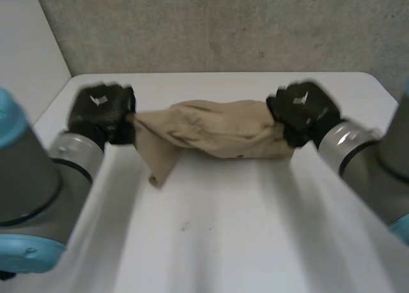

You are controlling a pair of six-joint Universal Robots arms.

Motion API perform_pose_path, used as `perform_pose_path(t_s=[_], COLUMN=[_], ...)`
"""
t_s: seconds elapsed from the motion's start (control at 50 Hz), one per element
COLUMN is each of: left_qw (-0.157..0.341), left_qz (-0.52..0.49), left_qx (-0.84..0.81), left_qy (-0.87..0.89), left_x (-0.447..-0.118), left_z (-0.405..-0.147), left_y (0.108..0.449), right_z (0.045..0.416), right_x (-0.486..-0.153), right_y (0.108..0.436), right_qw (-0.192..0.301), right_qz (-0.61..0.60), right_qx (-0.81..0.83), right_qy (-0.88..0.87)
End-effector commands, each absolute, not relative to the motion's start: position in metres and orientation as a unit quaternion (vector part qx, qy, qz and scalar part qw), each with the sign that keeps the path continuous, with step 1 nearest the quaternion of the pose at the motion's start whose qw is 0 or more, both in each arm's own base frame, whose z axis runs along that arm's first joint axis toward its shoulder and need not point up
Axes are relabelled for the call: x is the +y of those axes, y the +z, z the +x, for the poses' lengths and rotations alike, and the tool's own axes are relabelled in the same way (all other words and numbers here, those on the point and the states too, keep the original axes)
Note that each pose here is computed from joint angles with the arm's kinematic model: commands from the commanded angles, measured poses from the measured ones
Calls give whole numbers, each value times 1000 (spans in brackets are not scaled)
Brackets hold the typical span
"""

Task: Fold the shorts.

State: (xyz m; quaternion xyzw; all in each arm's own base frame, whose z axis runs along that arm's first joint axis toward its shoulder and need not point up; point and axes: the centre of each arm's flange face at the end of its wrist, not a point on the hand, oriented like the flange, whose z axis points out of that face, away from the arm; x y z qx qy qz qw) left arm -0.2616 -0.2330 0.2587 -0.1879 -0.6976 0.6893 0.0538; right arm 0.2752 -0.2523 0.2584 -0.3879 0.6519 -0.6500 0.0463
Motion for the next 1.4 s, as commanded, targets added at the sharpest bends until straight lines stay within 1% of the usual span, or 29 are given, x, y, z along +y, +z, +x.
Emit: perform_pose_path(t_s=[0.02, 0.12, 0.2, 0.24, 0.32, 0.38, 0.42, 0.44, 0.46, 0.5, 0.52, 0.56, 0.58, 0.62, 0.64, 0.72, 0.78, 0.82, 0.9, 0.98, 1.0, 1.06, 1.08, 1.14, 1.16, 1.2, 1.22, 1.3, 1.4], left_qw=[27, 22, 12, 2, -26, -59, -75, -87, -109, -128, -141, -146, -144, -143, -139, -132, -119, -112, -96, -85, -80, -70, -63, -54, -46, -41, -38, -35, -38], left_qz=[-213, -233, -251, -265, -296, -323, -327, -327, -323, -308, -288, -263, -235, -202, -179, -121, -114, -116, -129, -153, -165, -189, -202, -224, -241, -260, -278, -313, -336], left_qx=[-642, -649, -666, -681, -688, -667, -648, -636, -607, -568, -526, -484, -437, -385, -344, -268, -255, -262, -294, -342, -368, -413, -443, -490, -522, -555, -583, -635, -665], left_qy=[736, 724, 702, 683, 662, 669, 684, 694, 718, 752, 787, 822, 856, 889, 912, 947, 953, 951, 942, 923, 912, 888, 871, 841, 817, 789, 763, 705, 666], left_x=[-222, -220, -227, -235, -253, -277, -289, -297, -315, -332, -345, -355, -362, -367, -365, -358, -353, -351, -346, -339, -337, -332, -327, -318, -309, -298, -288, -266, -247], left_z=[-255, -257, -261, -264, -272, -283, -287, -288, -291, -295, -301, -307, -313, -314, -316, -312, -316, -318, -313, -308, -307, -304, -302, -298, -296, -293, -289, -282, -275], left_y=[296, 289, 267, 249, 221, 210, 213, 216, 225, 244, 268, 293, 322, 356, 381, 427, 431, 427, 412, 379, 360, 326, 303, 267, 241, 217, 197, 157, 141], right_z=[269, 269, 271, 274, 284, 293, 298, 304, 307, 313, 319, 324, 327, 329, 329, 327, 325, 326, 329, 327, 327, 327, 327, 326, 324, 321, 317, 305, 296], right_x=[-242, -237, -242, -252, -269, -290, -304, -319, -328, -344, -357, -370, -376, -382, -382, -377, -369, -368, -368, -368, -368, -365, -360, -350, -343, -335, -327, -310, -287], right_y=[309, 307, 293, 271, 250, 242, 240, 243, 248, 262, 282, 309, 334, 374, 386, 431, 449, 447, 425, 393, 373, 338, 313, 272, 247, 225, 204, 175, 160], right_qw=[18, 23, 14, 5, -11, -21, -27, -35, -41, -54, -62, -69, -70, -67, -67, -69, -68, -65, -47, -20, -10, 2, 11, 24, 30, 33, 35, 36, 45], right_qz=[-403, -417, -435, -456, -478, -477, -468, -456, -448, -428, -404, -371, -339, -289, -272, -213, -197, -205, -238, -275, -293, -325, -347, -378, -395, -410, -425, -441, -456], right_qx=[625, 639, 649, 661, 665, 660, 659, 648, 638, 612, 579, 533, 489, 414, 388, 282, 240, 245, 289, 350, 381, 432, 467, 521, 555, 583, 609, 654, 690], right_qy=[-668, -646, -624, -596, -574, -580, -589, -609, -625, -663, -706, -758, -801, -861, -878, -933, -948, -945, -926, -895, -877, -841, -813, -765, -732, -700, -669, -613, -560])
